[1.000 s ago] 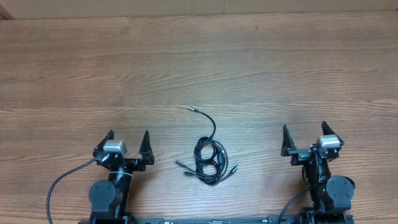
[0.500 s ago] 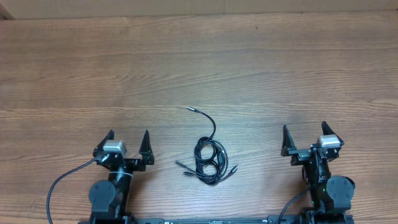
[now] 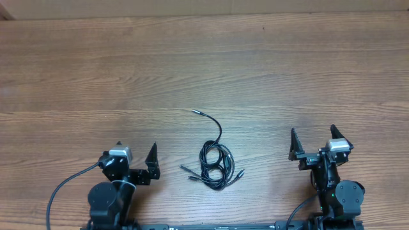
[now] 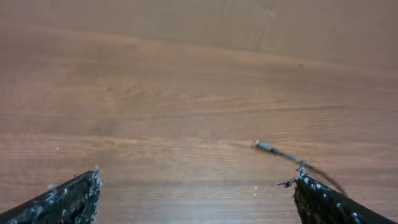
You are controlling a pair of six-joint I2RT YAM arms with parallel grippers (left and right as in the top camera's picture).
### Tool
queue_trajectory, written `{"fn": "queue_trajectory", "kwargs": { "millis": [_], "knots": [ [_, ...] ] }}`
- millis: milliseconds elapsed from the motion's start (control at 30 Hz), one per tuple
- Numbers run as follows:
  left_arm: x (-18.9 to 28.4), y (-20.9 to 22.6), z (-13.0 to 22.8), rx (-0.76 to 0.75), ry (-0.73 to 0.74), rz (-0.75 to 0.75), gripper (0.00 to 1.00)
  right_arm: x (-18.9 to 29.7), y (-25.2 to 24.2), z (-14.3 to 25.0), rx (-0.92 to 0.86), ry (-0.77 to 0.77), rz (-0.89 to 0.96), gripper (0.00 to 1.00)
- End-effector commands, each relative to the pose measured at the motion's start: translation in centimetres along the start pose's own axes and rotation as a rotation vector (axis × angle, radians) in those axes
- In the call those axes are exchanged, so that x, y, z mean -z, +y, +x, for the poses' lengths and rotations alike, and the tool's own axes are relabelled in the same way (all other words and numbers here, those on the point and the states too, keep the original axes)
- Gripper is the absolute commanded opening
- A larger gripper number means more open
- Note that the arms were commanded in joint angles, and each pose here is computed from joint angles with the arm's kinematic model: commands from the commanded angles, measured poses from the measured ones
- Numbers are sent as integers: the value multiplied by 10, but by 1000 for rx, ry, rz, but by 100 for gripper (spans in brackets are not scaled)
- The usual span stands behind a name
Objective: Untangle cables
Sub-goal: 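Move the left gripper forward over the black cable bundle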
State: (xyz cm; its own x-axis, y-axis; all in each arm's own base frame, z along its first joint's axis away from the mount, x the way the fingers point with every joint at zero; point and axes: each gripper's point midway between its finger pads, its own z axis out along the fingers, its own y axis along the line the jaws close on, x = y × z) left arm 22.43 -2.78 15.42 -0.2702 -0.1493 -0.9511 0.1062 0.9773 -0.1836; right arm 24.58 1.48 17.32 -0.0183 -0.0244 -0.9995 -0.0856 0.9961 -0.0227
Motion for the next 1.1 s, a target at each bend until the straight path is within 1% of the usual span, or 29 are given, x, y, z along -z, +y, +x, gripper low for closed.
{"fn": "queue_trajectory", "kwargs": {
  "millis": [0,167,333,433,600,1067],
  "knots": [
    [18,-13,-41,-34,-95,40,100,0,0,3,5,0,2,100],
    [27,-28,-63,-65,-116,101,100,0,0,3,5,0,2,100],
    [28,-47,-77,-93,-52,193,100,0,0,3,5,0,2,100],
    [26,-63,-93,-153,29,268,100,0,0,3,5,0,2,100],
    [19,-68,-101,-174,165,287,100,0,0,3,5,0,2,100],
    [-1,-64,-94,-157,598,291,100,0,0,3,5,0,2,100]
  ]
}}
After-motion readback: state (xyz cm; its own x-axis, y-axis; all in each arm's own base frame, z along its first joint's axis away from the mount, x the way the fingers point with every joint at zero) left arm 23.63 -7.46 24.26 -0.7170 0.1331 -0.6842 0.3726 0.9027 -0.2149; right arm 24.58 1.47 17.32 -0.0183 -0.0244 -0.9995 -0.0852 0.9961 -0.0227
